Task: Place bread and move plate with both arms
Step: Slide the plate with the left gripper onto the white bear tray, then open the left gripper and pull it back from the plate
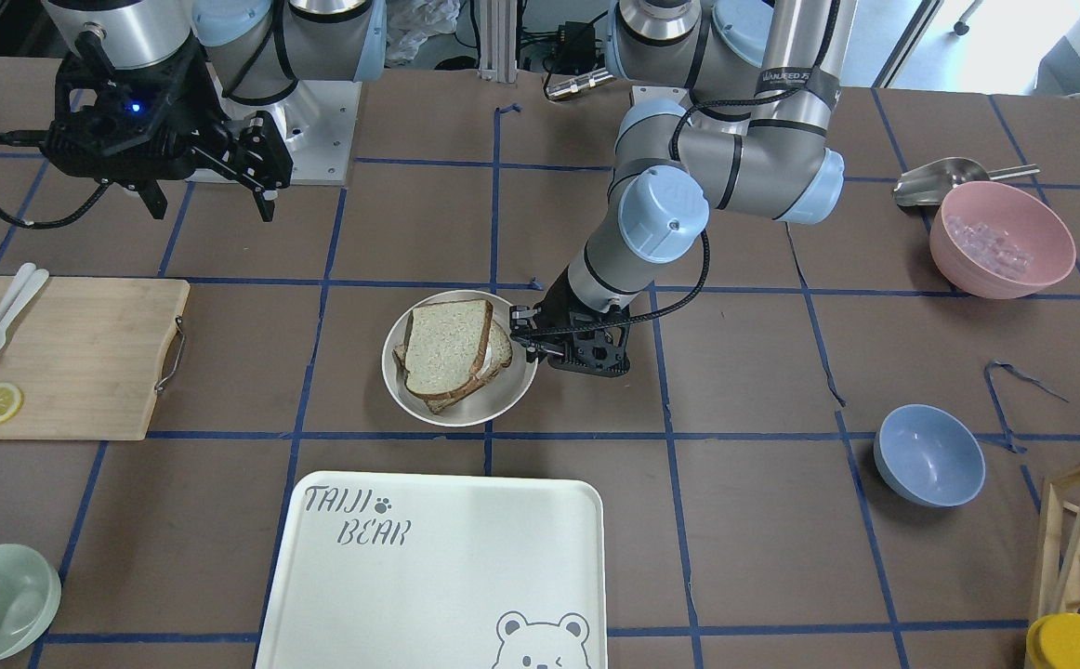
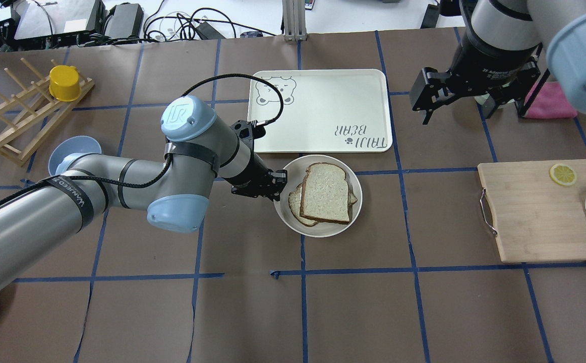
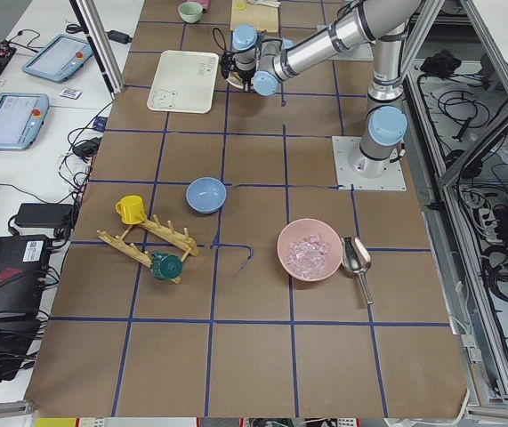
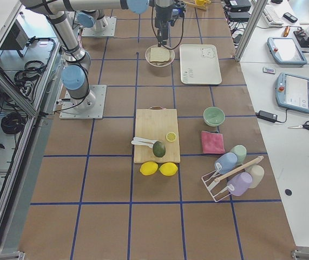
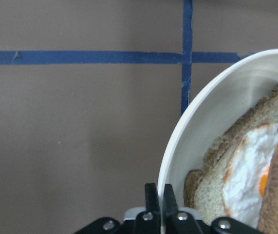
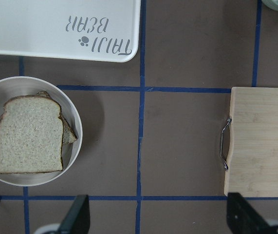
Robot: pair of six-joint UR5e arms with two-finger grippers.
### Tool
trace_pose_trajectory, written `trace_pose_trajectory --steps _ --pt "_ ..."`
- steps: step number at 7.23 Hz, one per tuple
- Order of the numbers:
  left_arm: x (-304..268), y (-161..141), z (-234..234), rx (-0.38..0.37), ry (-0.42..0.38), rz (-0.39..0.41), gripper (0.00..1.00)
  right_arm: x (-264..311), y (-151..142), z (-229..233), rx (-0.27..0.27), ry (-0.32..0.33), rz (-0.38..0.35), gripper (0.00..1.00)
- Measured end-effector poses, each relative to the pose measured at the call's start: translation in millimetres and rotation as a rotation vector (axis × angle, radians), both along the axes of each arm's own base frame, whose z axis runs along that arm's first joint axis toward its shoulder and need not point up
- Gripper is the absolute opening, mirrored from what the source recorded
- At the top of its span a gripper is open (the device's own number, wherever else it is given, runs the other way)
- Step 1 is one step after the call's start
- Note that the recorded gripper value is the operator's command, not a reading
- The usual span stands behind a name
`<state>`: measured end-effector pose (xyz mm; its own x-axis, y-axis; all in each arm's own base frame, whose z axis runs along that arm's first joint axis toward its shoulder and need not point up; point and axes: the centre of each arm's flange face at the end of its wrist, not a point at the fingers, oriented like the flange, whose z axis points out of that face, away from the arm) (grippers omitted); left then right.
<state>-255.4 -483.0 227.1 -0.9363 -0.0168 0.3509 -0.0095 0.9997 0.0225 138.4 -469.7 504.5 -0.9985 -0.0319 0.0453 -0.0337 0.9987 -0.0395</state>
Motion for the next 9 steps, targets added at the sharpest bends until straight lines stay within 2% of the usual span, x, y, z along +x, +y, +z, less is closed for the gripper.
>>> trace_pose_trajectory --steps 4,6,9 --pt "-1 -109 21 -0.063 0.04 0.002 0.0 0 1 2 -0.006 -0.001 0.0 1.0" --pt "-9 -166 5 -0.072 0.038 0.0 0.0 0 1 2 -0.005 -0.001 0.001 1.0" --pt "-17 -225 -14 -0.079 0.036 0.012 0.0 0 2 2 -0.003 -0.002 0.003 1.0"
